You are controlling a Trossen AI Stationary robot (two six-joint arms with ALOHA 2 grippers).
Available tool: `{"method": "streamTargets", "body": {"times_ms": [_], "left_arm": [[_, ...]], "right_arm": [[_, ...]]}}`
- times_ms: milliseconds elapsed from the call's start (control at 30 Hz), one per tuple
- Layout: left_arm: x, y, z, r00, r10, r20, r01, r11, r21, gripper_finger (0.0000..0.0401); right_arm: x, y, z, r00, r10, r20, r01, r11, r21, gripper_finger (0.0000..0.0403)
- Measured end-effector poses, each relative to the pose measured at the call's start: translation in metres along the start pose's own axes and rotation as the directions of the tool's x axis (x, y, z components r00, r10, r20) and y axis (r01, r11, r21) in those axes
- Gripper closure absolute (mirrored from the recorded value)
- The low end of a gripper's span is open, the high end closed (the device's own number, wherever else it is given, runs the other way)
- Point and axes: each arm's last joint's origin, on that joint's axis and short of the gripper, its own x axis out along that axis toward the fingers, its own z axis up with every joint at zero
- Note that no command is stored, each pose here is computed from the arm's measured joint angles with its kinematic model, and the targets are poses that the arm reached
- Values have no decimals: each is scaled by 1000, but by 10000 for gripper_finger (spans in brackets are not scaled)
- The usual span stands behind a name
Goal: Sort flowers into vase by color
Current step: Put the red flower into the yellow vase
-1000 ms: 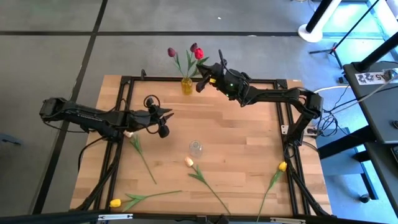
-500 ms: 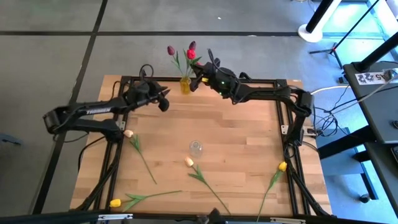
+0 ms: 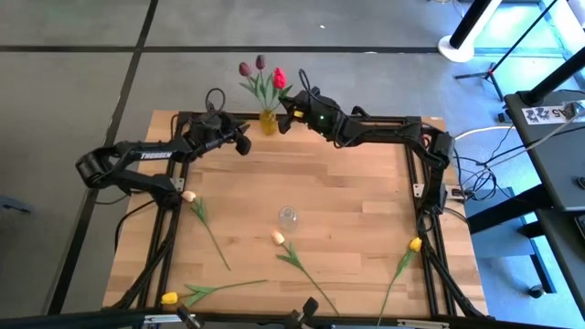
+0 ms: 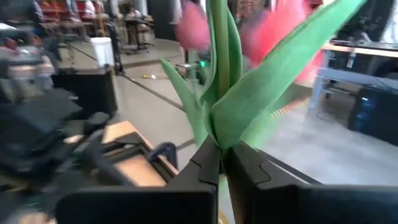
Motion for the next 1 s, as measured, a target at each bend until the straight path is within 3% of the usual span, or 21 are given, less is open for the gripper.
{"method": "streamTargets", "body": {"times_ms": [100,200,533,1000], "left_arm": [[2,12,0,999,38,-2,-38,999,-9,316],[7,18,-3,1000,-8,-1,8,999,-34,316],[31,10,-19,997,-72,12,73,996,-59,316],[31,-2,-19,990,-139,19,140,988,-68,316]], "right_arm": [[0,1,1,1000,14,12,-14,1000,5,390],[0,1,1,1000,20,11,-20,1000,4,390],[1,5,-10,981,179,-77,-180,984,-5,389],[1,5,-16,976,174,-130,-172,985,23,382]]}}
